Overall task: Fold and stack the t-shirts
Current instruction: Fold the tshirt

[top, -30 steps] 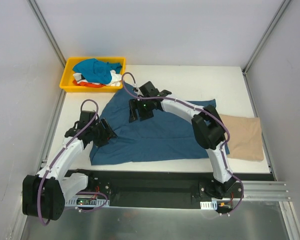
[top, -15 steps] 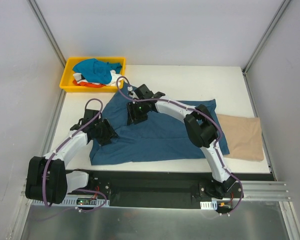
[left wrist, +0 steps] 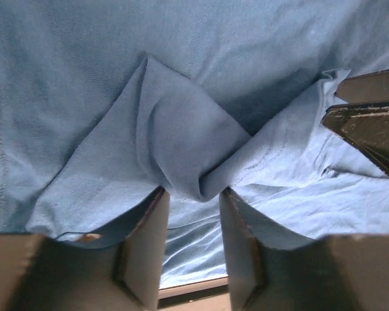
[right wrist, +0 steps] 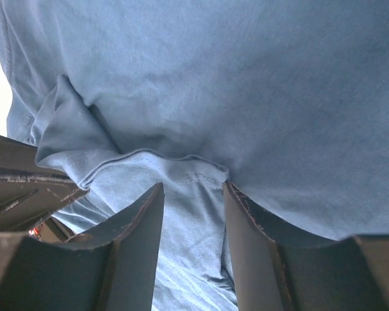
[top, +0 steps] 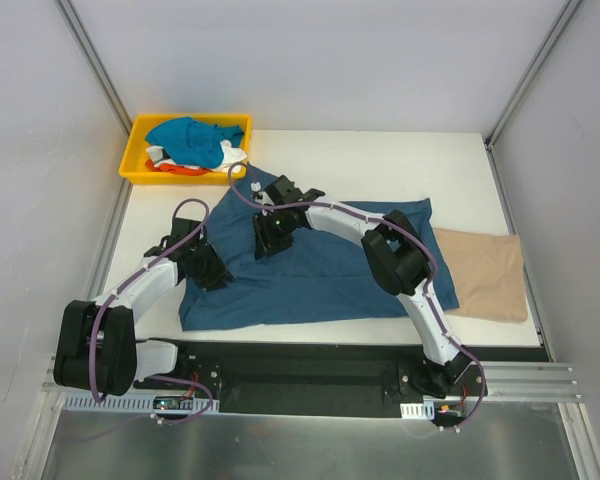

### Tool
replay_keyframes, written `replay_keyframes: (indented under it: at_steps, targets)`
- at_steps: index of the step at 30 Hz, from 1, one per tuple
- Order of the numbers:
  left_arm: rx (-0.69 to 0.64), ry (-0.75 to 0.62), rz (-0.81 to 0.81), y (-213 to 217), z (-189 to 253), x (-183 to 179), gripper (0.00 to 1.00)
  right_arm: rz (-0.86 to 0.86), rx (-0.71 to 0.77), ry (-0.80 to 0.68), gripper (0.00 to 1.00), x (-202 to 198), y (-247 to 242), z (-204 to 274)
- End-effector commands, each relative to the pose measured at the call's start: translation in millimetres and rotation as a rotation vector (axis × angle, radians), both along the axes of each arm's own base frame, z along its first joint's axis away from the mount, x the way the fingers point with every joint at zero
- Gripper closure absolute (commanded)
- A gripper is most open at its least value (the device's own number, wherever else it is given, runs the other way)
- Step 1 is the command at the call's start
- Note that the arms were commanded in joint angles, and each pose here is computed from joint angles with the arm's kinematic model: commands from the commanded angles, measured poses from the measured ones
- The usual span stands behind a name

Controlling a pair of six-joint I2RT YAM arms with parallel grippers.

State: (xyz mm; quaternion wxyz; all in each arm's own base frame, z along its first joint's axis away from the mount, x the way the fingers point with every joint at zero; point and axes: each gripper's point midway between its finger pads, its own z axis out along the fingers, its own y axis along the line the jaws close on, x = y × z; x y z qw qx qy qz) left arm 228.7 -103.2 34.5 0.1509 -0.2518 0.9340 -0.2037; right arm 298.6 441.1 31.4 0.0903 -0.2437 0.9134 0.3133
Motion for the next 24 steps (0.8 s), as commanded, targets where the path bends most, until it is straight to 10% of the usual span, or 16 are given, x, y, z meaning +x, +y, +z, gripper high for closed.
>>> replay_keyframes:
  at_steps: [1, 7, 16, 24]
  targets:
    - [0.014, -0.051, 0.0, 1, 9, 16, 0.74, 0.058, 0.021, 0.013, 0.6, -12, 9, 2]
    - [0.013, -0.066, -0.005, 1, 12, 21, 1.0, 0.069, 0.031, -0.009, 0.74, -14, 12, 9]
    - [0.014, -0.121, -0.001, 2, 24, 22, 1.0, 0.066, 0.077, -0.054, 0.99, -11, 16, 30]
    - [0.052, -0.236, 0.04, 13, 49, 22, 1.0, 0.052, 0.11, -0.184, 0.99, -6, 7, 58]
